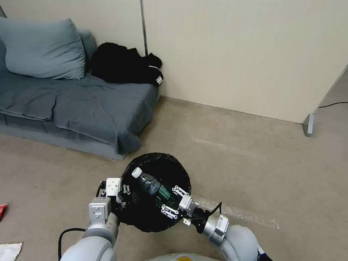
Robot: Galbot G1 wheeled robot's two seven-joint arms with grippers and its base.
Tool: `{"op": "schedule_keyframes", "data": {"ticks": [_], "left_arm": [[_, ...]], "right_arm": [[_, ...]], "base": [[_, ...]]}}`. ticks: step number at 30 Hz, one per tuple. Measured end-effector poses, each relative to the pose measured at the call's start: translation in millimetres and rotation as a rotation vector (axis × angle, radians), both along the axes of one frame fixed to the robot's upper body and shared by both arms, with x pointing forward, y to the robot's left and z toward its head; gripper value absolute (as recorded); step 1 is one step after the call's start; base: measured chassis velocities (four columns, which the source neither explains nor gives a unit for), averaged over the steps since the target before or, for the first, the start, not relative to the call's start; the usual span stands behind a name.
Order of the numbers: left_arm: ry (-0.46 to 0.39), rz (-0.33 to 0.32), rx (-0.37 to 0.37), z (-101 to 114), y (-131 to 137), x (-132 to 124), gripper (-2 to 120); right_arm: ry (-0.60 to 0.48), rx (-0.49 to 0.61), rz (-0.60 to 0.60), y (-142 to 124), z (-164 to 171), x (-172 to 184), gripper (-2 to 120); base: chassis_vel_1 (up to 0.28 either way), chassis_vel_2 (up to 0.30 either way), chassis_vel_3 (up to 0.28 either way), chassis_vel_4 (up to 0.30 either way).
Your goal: Pick up the trash bin, then pick up the garbage from the floor and place it into the trash bin.
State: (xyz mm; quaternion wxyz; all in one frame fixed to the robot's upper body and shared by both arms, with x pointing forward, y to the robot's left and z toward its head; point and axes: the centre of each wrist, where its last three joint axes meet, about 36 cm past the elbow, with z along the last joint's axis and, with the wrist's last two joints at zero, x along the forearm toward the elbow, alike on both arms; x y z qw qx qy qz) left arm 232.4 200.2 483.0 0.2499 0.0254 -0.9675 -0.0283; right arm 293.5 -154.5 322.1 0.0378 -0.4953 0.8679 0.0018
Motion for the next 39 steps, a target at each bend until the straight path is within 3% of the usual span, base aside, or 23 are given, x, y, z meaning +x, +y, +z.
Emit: {"op": "schedule_keyframes", "data": {"ticks": [8, 13, 16, 21, 26, 32, 39], "left_arm": [[0.005, -0.012, 0.006, -4.7, 0.0, 2.0, 1], [-0.005, -0.021, 0.006, -7.0, 0.3, 4.3, 1], [-0.012, -0.018, 0.02, -9.8, 0.5, 5.9, 1], [-0.019, -0.015, 0.038, -12.1, 1.6, 6.5, 1], [-0.021, -0.007, 0.05, -12.3, 4.6, 6.5, 1], [-0.025, 0.011, 0.057, -12.5, 9.0, 6.3, 1], [-0.034, 0.021, 0.057, -11.6, 10.7, 6.1, 1]], "right_arm": [[-0.018, -0.003, -0.004, -5.4, 11.1, -3.0, 98], [-0.052, -0.001, -0.016, -12.0, 25.0, -3.1, 107], [-0.119, 0.026, -0.084, -20.6, 55.8, 0.1, 113], [-0.19, 0.085, -0.207, -30.6, 96.2, 0.4, 114], [-0.215, 0.143, -0.426, -37.1, 127.5, -17.1, 113], [-0.167, 0.126, -0.656, -43.4, 122.5, -35.2, 104], [-0.101, 0.109, -0.756, -43.1, 95.6, -42.6, 100]], "base": [[0.0, 0.0, 0.0, 0.0], [0.0, 0.0, 0.0, 0.0], [0.0, 0.0, 0.0, 0.0], [0.0, 0.0, 0.0, 0.0], [0.0, 0.0, 0.0, 0.0], [0.0, 0.0, 0.0, 0.0], [0.0, 0.0, 0.0, 0.0]]}}
